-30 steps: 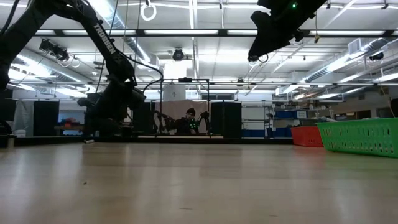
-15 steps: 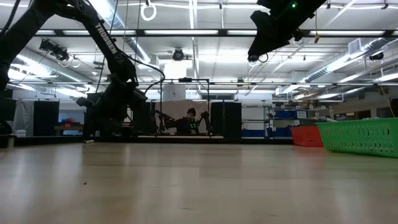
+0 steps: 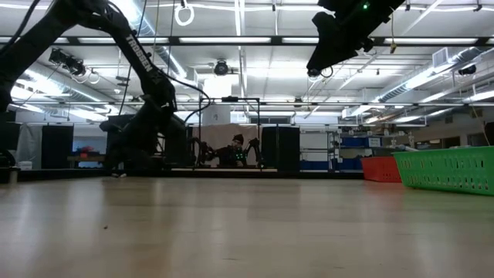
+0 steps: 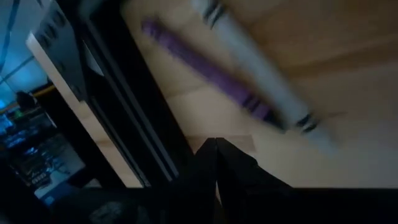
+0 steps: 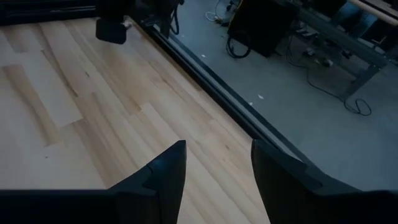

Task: Sort crayons
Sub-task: Put the white crayon into the black bin

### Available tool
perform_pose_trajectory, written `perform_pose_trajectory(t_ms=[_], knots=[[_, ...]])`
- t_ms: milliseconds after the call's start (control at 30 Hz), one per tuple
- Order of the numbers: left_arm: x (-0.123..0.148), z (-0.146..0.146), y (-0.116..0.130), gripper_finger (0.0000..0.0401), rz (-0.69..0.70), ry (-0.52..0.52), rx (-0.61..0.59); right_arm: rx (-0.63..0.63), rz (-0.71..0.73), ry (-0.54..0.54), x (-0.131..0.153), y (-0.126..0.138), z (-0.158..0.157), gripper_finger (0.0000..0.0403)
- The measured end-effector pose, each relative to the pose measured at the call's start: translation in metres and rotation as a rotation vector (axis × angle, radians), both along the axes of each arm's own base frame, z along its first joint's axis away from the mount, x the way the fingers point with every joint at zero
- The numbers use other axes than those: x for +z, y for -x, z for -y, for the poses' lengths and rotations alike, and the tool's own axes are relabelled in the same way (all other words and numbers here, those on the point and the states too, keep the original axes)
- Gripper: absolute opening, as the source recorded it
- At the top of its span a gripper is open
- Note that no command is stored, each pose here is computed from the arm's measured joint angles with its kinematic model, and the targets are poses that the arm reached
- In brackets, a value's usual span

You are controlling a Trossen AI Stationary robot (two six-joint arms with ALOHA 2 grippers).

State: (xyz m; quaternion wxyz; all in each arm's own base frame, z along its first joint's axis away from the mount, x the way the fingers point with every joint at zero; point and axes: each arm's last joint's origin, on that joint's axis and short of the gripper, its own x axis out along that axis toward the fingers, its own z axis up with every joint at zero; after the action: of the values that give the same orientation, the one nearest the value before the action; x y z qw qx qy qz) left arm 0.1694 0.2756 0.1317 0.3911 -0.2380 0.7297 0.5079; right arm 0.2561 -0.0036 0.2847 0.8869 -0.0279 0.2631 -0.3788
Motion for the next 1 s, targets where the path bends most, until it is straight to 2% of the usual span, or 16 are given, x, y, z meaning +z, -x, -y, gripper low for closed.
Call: perform_pose_trajectory(t_ms=[267,400,500,800,900,1000], knots=[[-0.003,-0.010,0.015,0.0009,-0.011,-0.006,0.051,0.005,-0.004,0.002,0.000,0.000,0.000,0.0185],[-0.003,-0.007,0.011,0.0009,-0.011,0.009,0.015,0.006,-0.006,0.004,0.000,0.000,0.000,0.0185],[0.000,-0.003,-0.001,0.0009,-0.005,0.000,-0.023,0.009,-0.003,0.015,0.001,-0.001,0.000,0.0185],[0.024,-0.010,-0.045,0.0016,0.164,-0.115,-0.073,-0.008,0.012,0.019,0.002,-0.002,0.006,0.0185],[0.027,-0.018,-0.043,0.0043,0.241,-0.122,-0.041,-0.008,0.012,0.018,0.002,-0.002,0.006,0.0185],[0.025,-0.029,-0.038,0.0082,0.396,-0.100,0.030,0.009,0.011,0.005,0.002,-0.002,0.005,0.0185]])
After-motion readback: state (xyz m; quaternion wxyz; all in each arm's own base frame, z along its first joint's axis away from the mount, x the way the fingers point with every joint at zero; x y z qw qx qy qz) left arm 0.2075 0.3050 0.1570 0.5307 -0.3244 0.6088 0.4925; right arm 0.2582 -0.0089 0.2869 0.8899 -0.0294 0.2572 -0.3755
